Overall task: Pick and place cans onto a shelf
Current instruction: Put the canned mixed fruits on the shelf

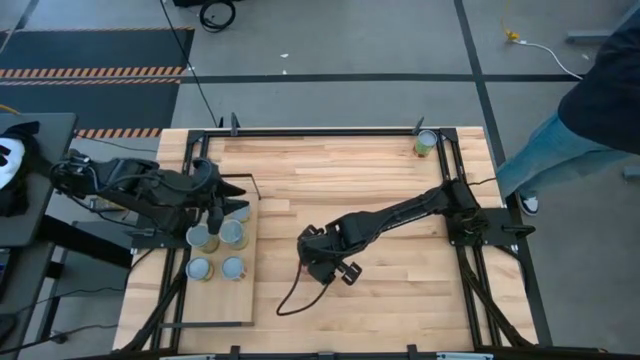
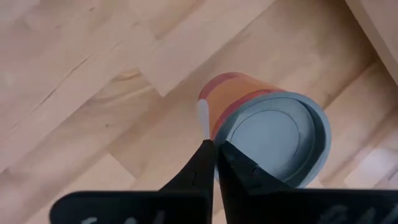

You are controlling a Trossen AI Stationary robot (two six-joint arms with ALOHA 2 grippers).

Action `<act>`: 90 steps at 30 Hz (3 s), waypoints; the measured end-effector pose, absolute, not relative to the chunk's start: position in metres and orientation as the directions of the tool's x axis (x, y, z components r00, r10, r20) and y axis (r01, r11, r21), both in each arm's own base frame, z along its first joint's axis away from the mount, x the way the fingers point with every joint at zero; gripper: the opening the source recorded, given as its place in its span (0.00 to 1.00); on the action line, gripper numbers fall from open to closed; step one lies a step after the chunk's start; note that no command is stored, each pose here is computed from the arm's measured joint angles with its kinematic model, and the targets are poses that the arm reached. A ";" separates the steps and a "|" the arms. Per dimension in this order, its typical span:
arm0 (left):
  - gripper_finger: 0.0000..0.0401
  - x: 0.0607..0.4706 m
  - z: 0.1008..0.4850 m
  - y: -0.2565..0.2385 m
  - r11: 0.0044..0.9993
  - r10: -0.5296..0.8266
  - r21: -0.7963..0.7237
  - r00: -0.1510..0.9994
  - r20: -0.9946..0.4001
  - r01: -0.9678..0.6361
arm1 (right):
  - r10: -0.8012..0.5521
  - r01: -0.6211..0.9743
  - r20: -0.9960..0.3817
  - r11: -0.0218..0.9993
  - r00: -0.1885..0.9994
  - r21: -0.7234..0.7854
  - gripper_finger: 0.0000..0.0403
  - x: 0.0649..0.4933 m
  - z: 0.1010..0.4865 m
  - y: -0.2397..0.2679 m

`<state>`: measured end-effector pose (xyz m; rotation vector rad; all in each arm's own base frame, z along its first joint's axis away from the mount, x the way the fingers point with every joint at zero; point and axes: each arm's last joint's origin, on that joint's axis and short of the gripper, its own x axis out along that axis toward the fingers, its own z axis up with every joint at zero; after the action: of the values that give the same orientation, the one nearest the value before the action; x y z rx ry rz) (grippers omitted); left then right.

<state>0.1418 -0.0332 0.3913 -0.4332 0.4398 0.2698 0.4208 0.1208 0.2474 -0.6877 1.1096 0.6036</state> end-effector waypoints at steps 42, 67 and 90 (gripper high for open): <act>0.59 0.220 0.343 -0.084 0.907 -0.008 -0.319 0.746 -0.666 -0.275 | 0.034 -0.269 -0.933 0.961 0.359 -0.068 0.39 0.342 0.354 0.036; 0.44 0.322 0.361 -0.189 0.627 -0.059 -0.608 0.748 -0.661 -0.488 | -0.017 -0.049 -0.852 0.998 0.523 -0.051 0.38 0.211 0.445 0.006; 0.62 0.355 0.255 -0.168 0.365 0.082 -0.193 0.238 -0.968 -0.911 | -0.016 0.074 -0.824 0.997 0.566 0.031 0.38 0.177 0.458 0.005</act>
<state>0.3545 -0.1680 0.2553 -0.9530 1.1091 0.8444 0.1772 0.0049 0.4583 0.0647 0.9677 -0.0529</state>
